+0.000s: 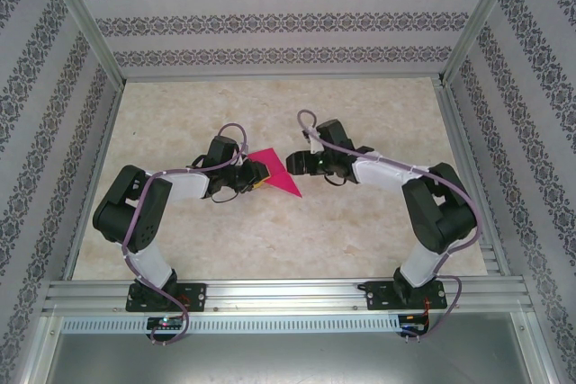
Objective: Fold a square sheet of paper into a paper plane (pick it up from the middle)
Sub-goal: Fold the wing for the fifth time at the center of the table.
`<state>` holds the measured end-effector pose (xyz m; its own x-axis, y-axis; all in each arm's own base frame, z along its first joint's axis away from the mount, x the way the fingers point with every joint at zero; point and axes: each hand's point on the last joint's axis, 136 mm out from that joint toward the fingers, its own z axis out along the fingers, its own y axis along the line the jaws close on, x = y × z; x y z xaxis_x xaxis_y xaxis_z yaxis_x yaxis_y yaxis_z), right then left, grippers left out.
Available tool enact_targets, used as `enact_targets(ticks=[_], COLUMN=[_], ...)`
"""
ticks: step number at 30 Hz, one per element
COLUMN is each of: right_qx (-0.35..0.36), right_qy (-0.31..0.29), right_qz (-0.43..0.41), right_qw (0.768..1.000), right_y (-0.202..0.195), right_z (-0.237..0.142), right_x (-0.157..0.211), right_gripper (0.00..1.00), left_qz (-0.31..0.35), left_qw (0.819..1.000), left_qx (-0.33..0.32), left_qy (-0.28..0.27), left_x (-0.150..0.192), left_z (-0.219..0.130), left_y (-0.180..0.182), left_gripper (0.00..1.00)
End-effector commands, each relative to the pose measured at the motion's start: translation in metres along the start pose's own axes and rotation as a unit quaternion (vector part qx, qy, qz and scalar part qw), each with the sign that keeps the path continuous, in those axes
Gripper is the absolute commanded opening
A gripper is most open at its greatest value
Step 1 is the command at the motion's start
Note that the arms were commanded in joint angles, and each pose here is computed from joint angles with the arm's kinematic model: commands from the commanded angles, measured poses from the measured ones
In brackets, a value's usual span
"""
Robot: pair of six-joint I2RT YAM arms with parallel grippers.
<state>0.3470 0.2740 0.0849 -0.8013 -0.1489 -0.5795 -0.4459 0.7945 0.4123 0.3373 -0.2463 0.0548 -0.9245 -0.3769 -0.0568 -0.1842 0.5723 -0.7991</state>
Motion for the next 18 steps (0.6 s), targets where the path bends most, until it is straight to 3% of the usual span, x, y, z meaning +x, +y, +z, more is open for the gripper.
enact_targets(ticks=[1, 9, 18], right_qx=[0.045, 0.030, 0.049], right_qy=[-0.055, -0.111, -0.149], right_qz=[-0.159, -0.332, -0.415], right_qw=[0.985, 0.936, 0.896], right_y=[0.016, 0.045, 0.047], right_z=[-0.004, 0.012, 0.033], right_x=[-0.011, 0.016, 0.034], right_gripper=[0.70, 0.68, 0.62], left_qz=[0.006, -0.017, -0.052], left_qw=[1.000, 1.000, 0.998], left_qx=[0.001, -0.019, -0.021], left_qy=[-0.005, -0.008, -0.012], left_x=[0.000, -0.001, -0.001], left_z=[-0.003, -0.006, -0.011], left_y=[-0.010, -0.007, -0.011], left_gripper=[0.20, 0.10, 0.09])
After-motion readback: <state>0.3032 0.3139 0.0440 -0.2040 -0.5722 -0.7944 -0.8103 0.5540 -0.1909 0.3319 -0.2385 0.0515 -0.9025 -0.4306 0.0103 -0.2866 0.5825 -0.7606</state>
